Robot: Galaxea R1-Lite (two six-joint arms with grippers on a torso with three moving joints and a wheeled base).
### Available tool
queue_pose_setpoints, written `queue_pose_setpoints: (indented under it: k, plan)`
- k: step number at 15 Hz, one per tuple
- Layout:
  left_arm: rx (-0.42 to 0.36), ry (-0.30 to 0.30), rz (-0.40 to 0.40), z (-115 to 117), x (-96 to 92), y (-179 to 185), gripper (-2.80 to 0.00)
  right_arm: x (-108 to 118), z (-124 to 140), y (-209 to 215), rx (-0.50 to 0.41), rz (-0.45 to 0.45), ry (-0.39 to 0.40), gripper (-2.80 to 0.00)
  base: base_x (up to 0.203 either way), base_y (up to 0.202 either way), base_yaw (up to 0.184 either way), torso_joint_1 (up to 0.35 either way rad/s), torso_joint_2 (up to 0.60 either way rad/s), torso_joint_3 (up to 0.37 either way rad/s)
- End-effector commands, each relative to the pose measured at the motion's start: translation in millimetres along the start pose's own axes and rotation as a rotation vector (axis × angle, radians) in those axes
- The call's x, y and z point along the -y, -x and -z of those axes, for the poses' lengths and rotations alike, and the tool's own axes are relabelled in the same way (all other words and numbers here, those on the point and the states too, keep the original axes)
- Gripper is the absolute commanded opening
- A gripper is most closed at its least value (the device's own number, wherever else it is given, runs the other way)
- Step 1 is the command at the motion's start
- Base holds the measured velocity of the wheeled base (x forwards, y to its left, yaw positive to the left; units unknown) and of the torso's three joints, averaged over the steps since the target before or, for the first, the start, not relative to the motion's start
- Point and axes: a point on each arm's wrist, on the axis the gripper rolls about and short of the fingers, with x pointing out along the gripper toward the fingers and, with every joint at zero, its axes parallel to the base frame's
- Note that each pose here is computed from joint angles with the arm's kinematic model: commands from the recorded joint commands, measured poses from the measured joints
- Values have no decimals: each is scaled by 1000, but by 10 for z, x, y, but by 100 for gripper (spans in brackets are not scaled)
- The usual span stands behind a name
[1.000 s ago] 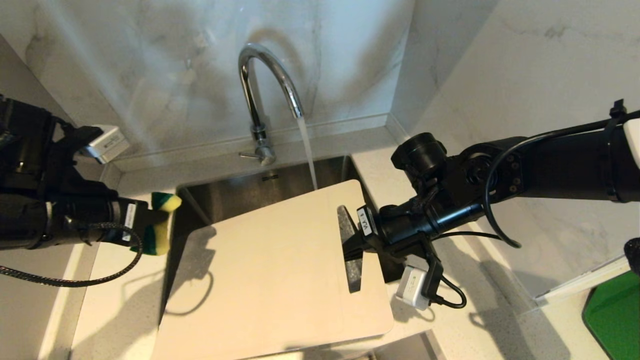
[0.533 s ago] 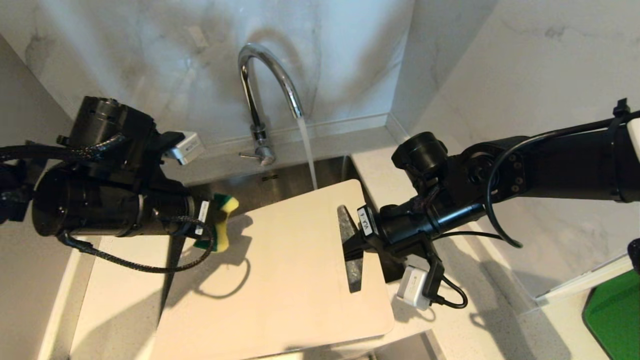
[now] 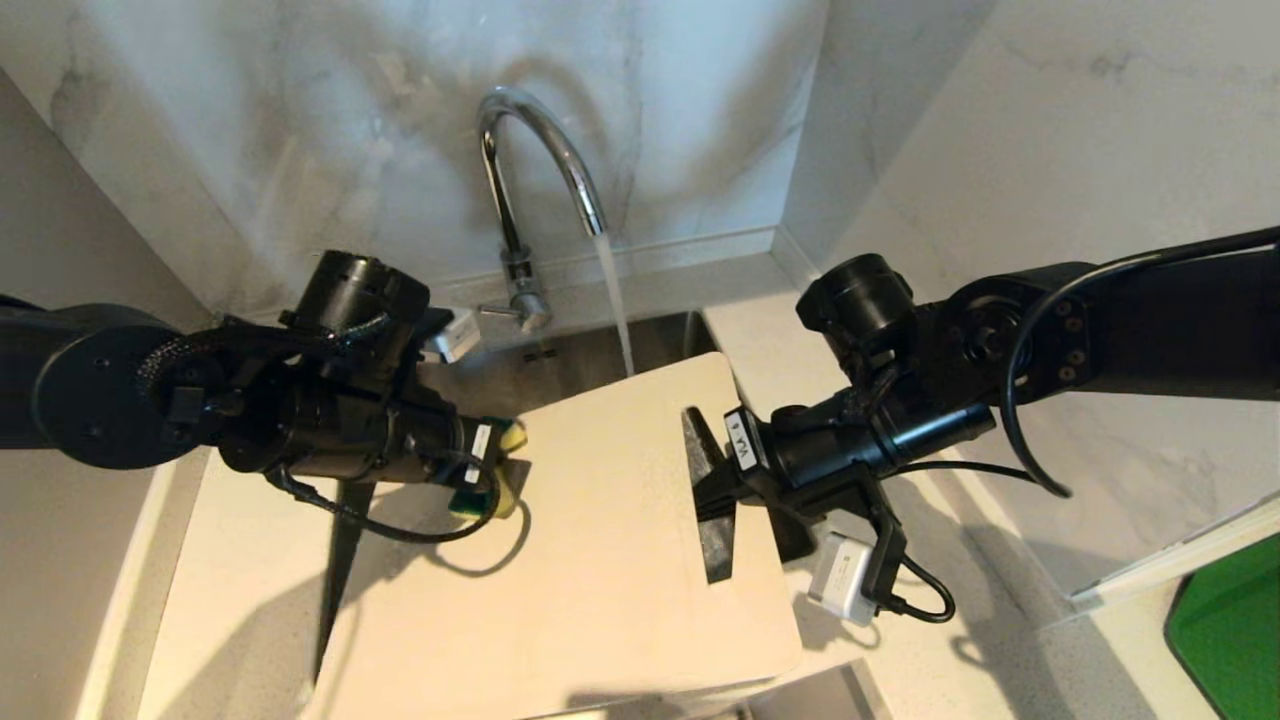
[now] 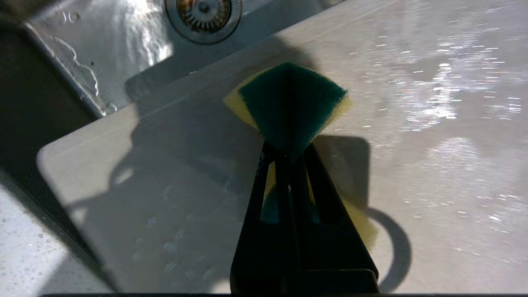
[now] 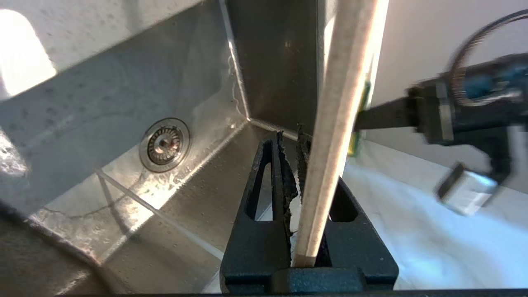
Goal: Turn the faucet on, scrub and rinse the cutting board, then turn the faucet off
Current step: Scrub the cutting board underwater
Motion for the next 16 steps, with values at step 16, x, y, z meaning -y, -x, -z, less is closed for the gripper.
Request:
queue_pose_setpoints:
  k: [16]
  plan:
    - [-156, 179, -169, 751, -1215, -283, -280, 41, -14, 50, -7, 12, 25, -280, 0, 0, 0, 0, 0, 0]
